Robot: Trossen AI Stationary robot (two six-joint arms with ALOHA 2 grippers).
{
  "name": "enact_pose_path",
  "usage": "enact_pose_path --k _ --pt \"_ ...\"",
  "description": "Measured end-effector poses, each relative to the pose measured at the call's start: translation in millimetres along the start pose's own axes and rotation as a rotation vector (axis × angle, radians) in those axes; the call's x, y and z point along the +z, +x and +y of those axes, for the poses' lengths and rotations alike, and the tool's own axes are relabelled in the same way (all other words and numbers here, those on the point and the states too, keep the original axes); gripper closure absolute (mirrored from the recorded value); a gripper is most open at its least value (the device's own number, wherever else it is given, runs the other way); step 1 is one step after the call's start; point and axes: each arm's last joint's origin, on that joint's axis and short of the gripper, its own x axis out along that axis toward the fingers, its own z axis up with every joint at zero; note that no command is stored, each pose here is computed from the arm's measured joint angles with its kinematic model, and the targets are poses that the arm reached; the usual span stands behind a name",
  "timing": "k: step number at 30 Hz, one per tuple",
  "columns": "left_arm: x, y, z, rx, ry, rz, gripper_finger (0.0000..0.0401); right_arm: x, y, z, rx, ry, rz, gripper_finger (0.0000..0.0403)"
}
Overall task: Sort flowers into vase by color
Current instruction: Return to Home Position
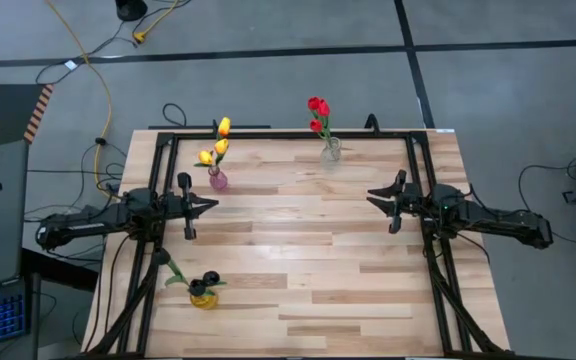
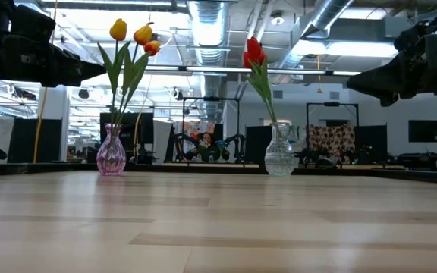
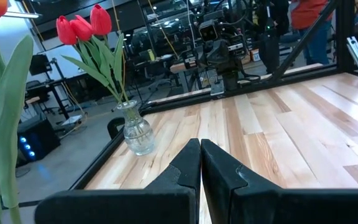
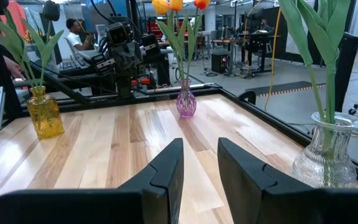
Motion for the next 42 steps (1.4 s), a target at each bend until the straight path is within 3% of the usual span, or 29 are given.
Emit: enact_pose_path --k 42 --pt "0.6 -0.6 0.2 0.002 0.000 -0.009 0.0401 0.1 0.0 0.0 0.000 0.000 0.000 0.0276"
